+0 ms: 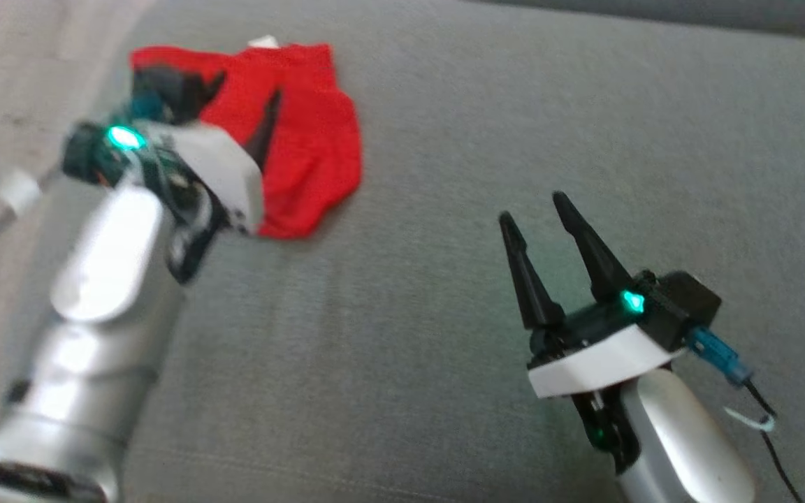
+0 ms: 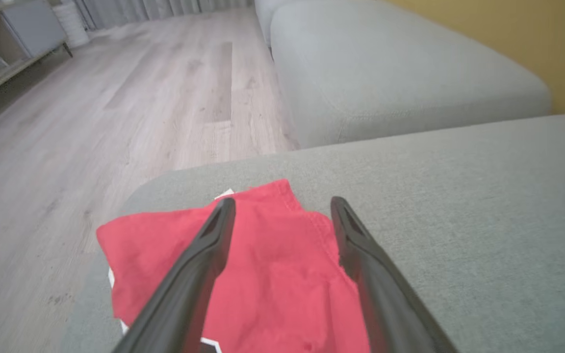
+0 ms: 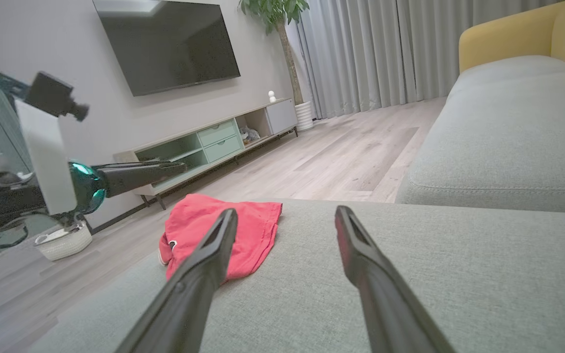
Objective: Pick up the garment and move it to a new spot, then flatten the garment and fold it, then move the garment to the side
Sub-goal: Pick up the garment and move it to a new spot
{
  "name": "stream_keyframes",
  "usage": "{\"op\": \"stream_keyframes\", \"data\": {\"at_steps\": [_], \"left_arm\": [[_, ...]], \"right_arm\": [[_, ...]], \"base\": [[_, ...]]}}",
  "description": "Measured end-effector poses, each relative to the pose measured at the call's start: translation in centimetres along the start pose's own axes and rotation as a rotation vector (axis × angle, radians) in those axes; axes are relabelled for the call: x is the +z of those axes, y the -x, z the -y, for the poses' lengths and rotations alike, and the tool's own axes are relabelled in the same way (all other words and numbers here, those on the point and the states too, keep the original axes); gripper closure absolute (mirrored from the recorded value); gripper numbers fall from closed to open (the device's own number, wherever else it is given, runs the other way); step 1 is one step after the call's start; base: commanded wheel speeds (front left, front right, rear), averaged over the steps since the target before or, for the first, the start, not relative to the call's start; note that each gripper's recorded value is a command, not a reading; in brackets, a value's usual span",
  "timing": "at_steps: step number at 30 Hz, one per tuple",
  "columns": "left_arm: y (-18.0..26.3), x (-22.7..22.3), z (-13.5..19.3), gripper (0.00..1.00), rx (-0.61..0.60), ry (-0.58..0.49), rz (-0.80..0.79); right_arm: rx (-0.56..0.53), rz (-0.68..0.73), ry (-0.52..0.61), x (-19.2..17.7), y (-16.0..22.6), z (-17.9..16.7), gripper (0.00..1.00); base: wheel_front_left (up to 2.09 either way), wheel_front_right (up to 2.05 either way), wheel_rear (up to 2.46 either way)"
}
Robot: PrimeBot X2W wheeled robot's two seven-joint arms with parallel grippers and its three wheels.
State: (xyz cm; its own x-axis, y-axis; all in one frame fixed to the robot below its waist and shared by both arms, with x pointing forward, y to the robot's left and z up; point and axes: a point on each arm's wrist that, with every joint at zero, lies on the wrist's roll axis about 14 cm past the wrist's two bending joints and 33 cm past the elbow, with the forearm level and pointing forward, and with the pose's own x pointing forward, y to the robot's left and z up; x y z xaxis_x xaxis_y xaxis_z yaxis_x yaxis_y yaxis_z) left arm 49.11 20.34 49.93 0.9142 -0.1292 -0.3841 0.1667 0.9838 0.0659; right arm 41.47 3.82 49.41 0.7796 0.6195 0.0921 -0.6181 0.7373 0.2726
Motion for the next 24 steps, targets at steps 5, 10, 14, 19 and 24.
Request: {"op": "stream_keyframes", "data": {"at_steps": [5, 10, 14, 19, 24], "left_arm": [[-4.1, -1.6, 0.8, 0.0, -0.074, -0.049, -0.18], [-6.4, -4.4, 1.3, 0.0, -0.107, -0.079, -0.328], [-8.2, -6.6, 2.2, 0.0, -0.147, -0.111, -0.422], [-9.9, -8.3, 2.8, 0.0, -0.164, -0.101, -0.478], [-10.6, -10.1, 2.4, 0.0, -0.15, -0.089, -0.54]], "right_arm": [[-0.034, 0.004, -0.004, -0.2, 0.0, 1.9, 0.0], [-0.067, -0.021, -0.024, -1.3, 0.5, 3.2, 0.0], [-0.101, -0.047, -0.036, -2.4, 1.2, 4.5, 0.0], [-0.134, -0.056, -0.038, -2.8, 1.4, 5.9, 0.0], [-0.154, -0.054, -0.032, -2.8, 1.8, 6.7, 0.0]], "base": [[0.0, 0.0, 0.0], [0.0, 0.0, 0.0], [0.0, 0.0, 0.0], [0.0, 0.0, 0.0], [0.0, 0.0, 0.0]]}}
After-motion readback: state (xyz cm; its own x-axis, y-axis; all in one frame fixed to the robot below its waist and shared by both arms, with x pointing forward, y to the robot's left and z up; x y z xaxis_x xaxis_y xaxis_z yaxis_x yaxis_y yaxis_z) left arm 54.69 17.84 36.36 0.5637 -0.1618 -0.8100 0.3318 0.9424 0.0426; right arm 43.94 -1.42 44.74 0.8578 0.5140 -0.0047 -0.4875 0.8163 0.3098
